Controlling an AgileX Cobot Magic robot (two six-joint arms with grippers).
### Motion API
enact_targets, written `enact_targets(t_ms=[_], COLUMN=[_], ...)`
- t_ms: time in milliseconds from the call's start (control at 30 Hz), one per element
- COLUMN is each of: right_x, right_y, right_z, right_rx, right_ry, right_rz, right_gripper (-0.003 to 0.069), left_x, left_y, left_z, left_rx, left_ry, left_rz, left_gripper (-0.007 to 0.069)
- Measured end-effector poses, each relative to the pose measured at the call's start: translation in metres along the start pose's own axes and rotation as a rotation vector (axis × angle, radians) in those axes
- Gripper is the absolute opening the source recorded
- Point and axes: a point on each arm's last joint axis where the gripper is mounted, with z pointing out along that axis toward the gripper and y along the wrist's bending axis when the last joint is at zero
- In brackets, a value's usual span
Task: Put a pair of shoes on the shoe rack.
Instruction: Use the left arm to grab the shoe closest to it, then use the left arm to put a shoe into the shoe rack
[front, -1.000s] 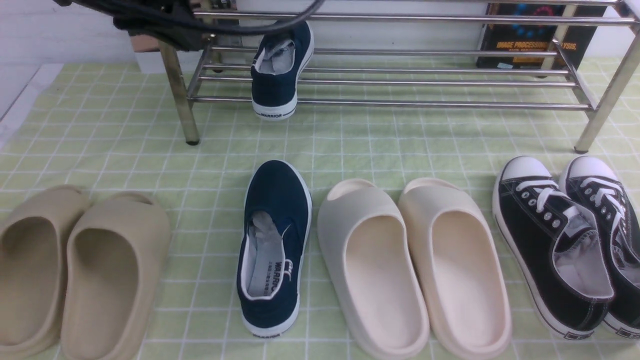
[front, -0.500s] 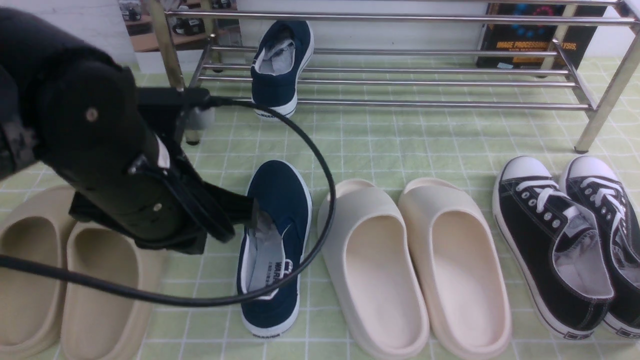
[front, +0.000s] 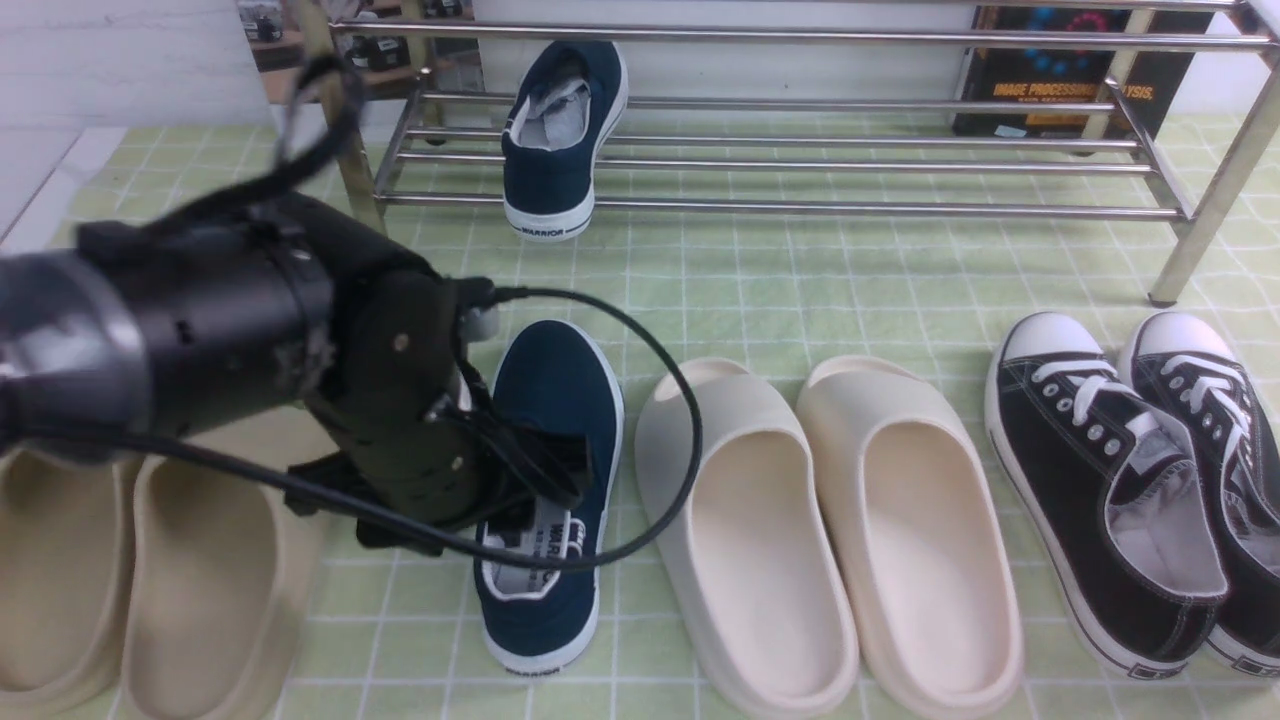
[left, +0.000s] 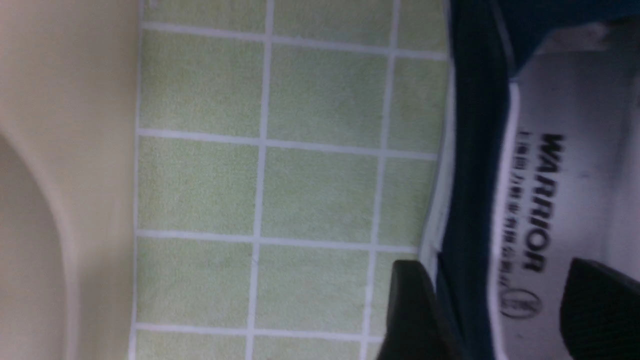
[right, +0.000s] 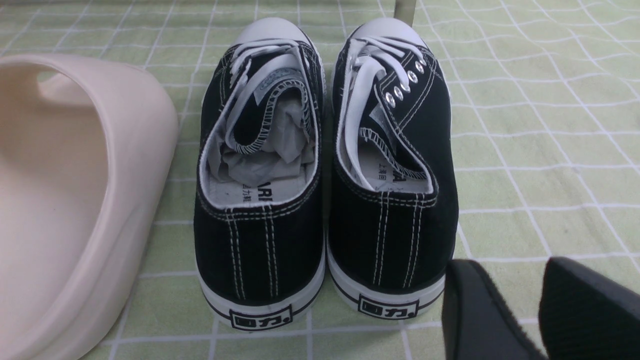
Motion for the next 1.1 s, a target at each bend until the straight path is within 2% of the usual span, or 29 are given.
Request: enact_targets(t_ms=[133,233,267,433,500,667,833,967,1100], right_x=[0.000,0.000,0.000,0.000,0.000,0.000,0.000,0.000,0.000], right_y=[0.000,0.000,0.000,0.000,0.000,0.000,0.000,0.000,0.000], right_z=[0.000,0.000,0.000,0.000,0.000,0.000,0.000,0.000,0.000], right_rx=[0.000,0.000,0.000,0.000,0.000,0.000,0.000,0.000,0.000], right_ry=[0.000,0.000,0.000,0.000,0.000,0.000,0.000,0.000,0.000], right_rz=[0.000,0.000,0.000,0.000,0.000,0.000,0.000,0.000,0.000], right_gripper=[0.0239,0.0239,0.0239,0.0239,0.0239,0.0239,0.0239,0.0239,0.0239], left_x=[0.000,0.000,0.000,-0.002,-0.004,-0.009,-0.026,-0.039,-0.060], left_y=[-0.001,-0.002,-0.002,-0.002,-0.003,-0.005,-0.016,-0.026,-0.043], left_z=[0.020,0.032,0.033,0.017,0.004,-0.044,-0.100,-0.108,-0.091], left_rx=[-0.029,-0.047,-0.047,-0.018,0.000,0.048,0.166,0.192,0.193], left_ry=[0.036,0.060,0.060,0.022,0.006,-0.038,-0.178,-0.215,-0.197], left_rz=[0.008,0.015,0.015,0.035,0.048,0.084,0.098,0.106,0.102], left_gripper=[0.0427,0.0340,0.0331,0.0019,-0.0005,0.0000,0.0000,0.0000,0.0000])
